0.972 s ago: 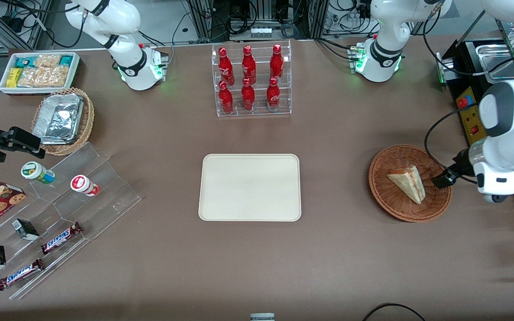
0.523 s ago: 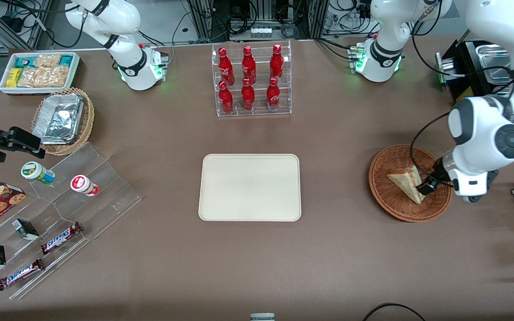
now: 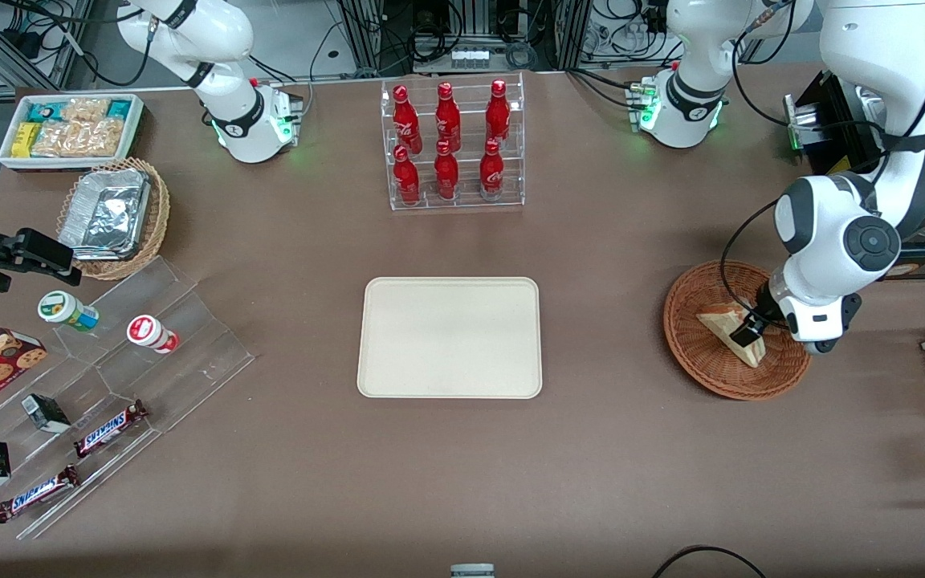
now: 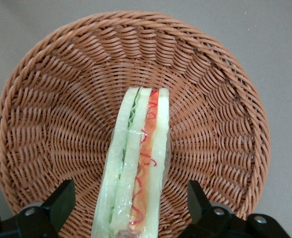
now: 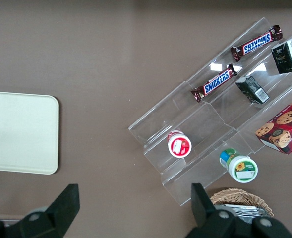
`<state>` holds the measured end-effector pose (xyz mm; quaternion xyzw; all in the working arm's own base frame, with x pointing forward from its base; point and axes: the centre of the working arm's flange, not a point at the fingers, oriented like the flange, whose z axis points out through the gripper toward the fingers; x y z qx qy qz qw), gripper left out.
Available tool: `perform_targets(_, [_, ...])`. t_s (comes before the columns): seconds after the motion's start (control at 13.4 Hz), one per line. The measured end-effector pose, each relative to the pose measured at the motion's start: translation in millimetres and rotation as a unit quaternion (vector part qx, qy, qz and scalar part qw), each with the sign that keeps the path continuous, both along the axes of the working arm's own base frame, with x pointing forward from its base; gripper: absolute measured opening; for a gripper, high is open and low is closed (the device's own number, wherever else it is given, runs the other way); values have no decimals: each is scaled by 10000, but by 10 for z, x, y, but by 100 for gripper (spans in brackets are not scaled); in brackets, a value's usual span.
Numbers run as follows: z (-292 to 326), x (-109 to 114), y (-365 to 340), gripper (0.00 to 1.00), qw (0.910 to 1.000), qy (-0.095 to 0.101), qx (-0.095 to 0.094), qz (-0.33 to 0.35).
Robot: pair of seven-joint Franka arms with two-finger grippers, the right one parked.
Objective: Place sandwich from basket to tray
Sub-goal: 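Lower the left gripper around the wrapped sandwich and close it, then lift the sandwich and carry it with the left gripper over the tray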
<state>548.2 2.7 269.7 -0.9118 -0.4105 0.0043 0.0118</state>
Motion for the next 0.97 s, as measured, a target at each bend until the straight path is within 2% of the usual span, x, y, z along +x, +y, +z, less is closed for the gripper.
perform_targets(0.3, [-149, -122, -66, 100, 10000, 2, -8, -58])
perform_targets(0.45, [-154, -128, -80, 95, 10000, 5, -6, -12])
perform_targets(0.75, [-94, -106, -80, 49, 10000, -23, -6, 11])
perform_targets(0.82, [-8, -87, -84, 39, 10000, 28, -5, -31])
perform_targets(0.97, [362, -20, -164, 30, 9994, 266, -2, -226])
